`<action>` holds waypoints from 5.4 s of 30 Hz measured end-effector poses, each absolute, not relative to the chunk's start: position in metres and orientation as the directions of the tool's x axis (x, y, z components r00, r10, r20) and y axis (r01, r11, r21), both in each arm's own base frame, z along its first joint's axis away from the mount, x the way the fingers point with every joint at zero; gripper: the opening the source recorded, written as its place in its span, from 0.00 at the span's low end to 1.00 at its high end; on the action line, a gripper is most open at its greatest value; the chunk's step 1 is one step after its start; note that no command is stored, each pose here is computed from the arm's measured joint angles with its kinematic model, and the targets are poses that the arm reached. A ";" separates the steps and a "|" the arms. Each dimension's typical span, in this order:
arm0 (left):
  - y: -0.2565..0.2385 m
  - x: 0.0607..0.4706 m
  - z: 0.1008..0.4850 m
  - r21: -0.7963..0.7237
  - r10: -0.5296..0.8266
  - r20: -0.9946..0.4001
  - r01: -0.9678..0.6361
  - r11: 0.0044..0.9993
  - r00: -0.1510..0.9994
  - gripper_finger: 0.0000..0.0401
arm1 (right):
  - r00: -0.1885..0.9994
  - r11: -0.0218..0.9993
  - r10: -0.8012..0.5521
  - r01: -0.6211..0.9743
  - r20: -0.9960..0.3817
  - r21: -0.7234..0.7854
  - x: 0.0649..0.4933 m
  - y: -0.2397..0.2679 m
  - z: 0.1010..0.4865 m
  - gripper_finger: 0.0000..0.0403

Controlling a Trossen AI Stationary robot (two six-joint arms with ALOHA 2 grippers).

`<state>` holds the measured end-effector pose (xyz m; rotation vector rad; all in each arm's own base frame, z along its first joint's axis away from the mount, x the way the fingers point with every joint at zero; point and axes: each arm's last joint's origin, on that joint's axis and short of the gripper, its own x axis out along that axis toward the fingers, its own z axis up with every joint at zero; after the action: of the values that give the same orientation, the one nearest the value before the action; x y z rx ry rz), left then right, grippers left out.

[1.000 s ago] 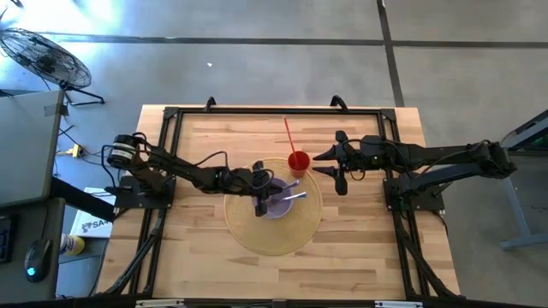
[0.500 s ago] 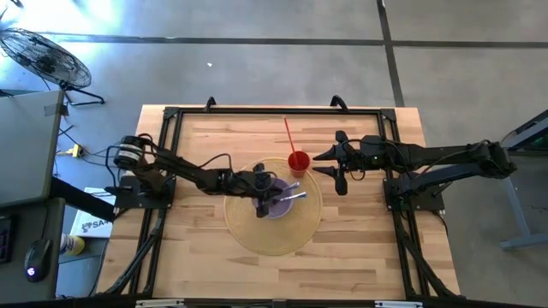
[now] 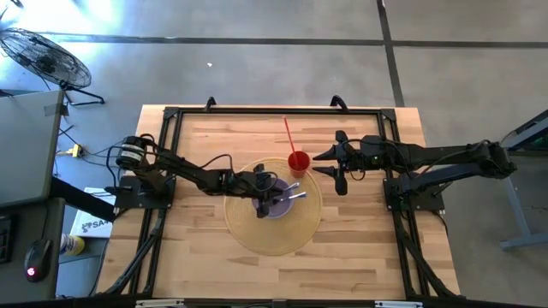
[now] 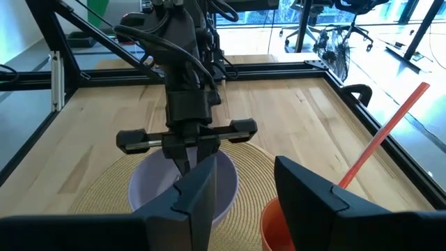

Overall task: Pick & Place Utensil
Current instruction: Put the silver spoon into the violet bowl, then return to Home Position

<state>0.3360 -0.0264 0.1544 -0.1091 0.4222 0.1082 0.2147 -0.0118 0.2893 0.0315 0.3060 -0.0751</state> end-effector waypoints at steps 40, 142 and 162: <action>-0.030 0.335 0.153 -0.058 0.049 -0.427 -0.081 0.995 0.903 0.14 | 0.951 0.997 -0.069 0.078 -0.301 0.019 0.215 -0.012 0.289 0.35; 0.000 0.086 0.243 -0.055 0.185 0.176 -0.178 0.982 0.967 0.14 | 0.990 0.997 -0.014 0.003 -0.142 -0.079 0.164 -0.007 0.299 0.02; 0.001 0.087 0.237 -0.050 0.228 0.112 -0.224 0.973 0.967 0.14 | 0.999 0.991 0.015 -0.019 -0.029 -0.129 0.120 -0.006 0.271 0.01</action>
<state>0.0870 0.0008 0.2366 -0.0372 -0.1178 0.2287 0.1203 -0.0057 0.2707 -0.1295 0.0284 0.0172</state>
